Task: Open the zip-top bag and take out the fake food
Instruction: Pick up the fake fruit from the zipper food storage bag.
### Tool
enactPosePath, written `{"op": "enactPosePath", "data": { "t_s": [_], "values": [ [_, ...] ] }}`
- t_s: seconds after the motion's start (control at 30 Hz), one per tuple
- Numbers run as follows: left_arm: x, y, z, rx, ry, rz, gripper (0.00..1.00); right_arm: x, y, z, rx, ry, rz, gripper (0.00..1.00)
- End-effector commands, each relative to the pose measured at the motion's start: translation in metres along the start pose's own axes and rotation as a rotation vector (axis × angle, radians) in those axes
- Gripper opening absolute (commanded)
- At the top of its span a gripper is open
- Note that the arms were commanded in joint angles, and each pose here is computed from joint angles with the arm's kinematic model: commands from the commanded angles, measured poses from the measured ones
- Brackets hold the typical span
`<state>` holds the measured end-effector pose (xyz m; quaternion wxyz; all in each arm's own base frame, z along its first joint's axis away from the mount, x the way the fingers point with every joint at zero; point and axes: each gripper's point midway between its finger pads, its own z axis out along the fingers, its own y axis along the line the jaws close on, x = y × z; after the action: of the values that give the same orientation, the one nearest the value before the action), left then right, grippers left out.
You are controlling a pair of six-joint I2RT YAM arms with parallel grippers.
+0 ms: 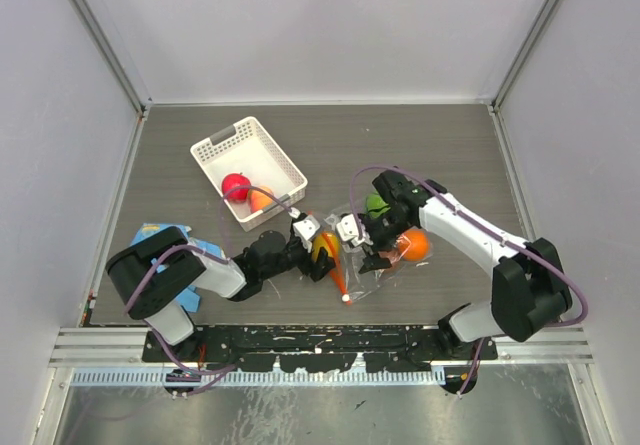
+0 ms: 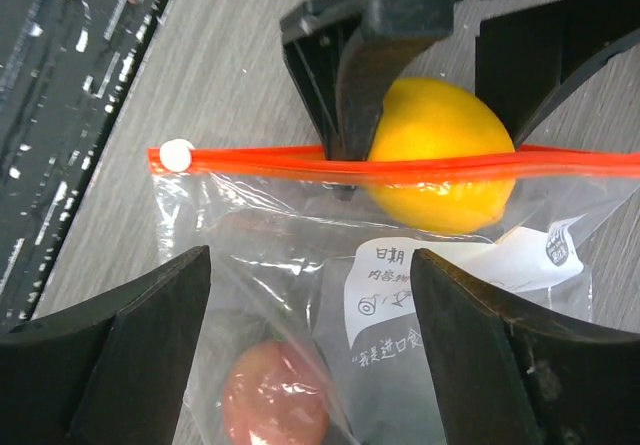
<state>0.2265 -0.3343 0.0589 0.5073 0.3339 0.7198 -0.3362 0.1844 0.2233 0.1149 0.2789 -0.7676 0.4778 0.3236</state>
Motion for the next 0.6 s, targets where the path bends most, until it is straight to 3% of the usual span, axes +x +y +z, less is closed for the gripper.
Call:
{"op": "enactPosePath", "data": {
  "t_s": [0.0, 0.17, 0.27, 0.57],
  "values": [
    [-0.02, -0.008, -0.001, 0.026, -0.042, -0.014, 0.0, 0.009, -0.023, 0.001, 0.089, 0.087, -0.012, 0.84],
    [-0.02, -0.009, 0.0, 0.03, -0.041, -0.028, 0.0, 0.022, -0.029, -0.003, 0.143, 0.148, -0.027, 0.83],
    [-0.022, -0.01, 0.0, 0.032, -0.046, -0.033, 0.0, 0.031, -0.028, 0.001, 0.126, 0.186, -0.014, 0.78],
    [-0.025, -0.01, -0.003, 0.029, -0.055, -0.039, 0.0, 0.039, -0.022, 0.011, 0.033, 0.247, 0.002, 0.43]
  ]
}}
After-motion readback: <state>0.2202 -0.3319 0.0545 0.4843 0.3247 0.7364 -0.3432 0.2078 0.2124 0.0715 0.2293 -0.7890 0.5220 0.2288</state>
